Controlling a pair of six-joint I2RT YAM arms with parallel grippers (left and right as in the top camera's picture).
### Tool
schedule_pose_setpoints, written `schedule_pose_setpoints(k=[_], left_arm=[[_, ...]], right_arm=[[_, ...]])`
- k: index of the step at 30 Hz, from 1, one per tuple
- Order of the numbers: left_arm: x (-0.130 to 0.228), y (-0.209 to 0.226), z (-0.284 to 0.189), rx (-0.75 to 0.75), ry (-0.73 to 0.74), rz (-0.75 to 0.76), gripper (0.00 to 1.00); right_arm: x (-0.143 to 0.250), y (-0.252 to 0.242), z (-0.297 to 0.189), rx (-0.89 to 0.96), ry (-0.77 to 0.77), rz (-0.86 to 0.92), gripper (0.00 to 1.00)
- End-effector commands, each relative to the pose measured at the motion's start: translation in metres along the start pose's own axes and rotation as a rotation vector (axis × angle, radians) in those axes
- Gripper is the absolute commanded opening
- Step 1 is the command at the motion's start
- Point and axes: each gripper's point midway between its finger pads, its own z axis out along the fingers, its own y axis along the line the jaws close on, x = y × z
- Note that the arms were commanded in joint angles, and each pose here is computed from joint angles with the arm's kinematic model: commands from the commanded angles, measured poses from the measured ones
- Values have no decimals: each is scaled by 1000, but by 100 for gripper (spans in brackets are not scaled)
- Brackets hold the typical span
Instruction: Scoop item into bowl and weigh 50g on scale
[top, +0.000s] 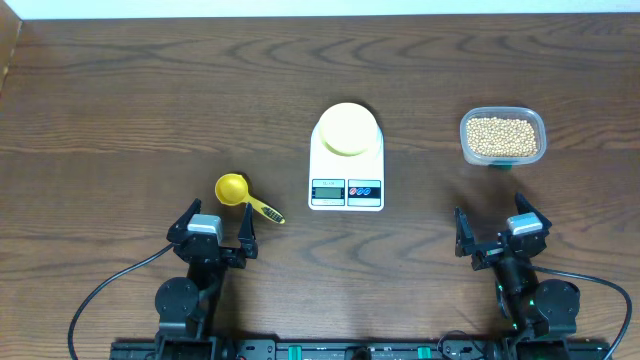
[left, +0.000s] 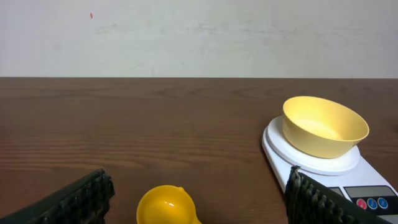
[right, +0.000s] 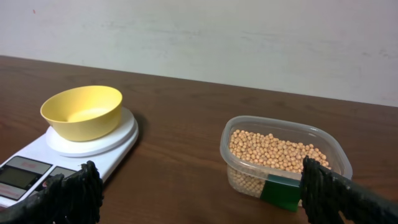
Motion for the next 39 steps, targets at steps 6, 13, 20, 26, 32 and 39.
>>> schedule_pose_setpoints(k=[6, 13, 20, 26, 32, 39], left_arm=[[16, 2, 2, -8, 38, -7, 91], [16, 2, 2, -8, 37, -7, 91], [16, 2, 2, -8, 37, -7, 91], [16, 2, 2, -7, 37, -8, 91], [13, 1, 1, -9, 36, -121, 91], [1, -1, -3, -2, 33, -124, 91]], right_arm=[[1, 1, 0, -2, 0, -12, 99], [1, 1, 0, -2, 0, -12, 99], [1, 1, 0, -2, 0, -13, 99], [1, 1, 0, -2, 0, -12, 99], [1, 1, 0, -2, 0, -12, 99], [1, 1, 0, -2, 0, -12, 99]])
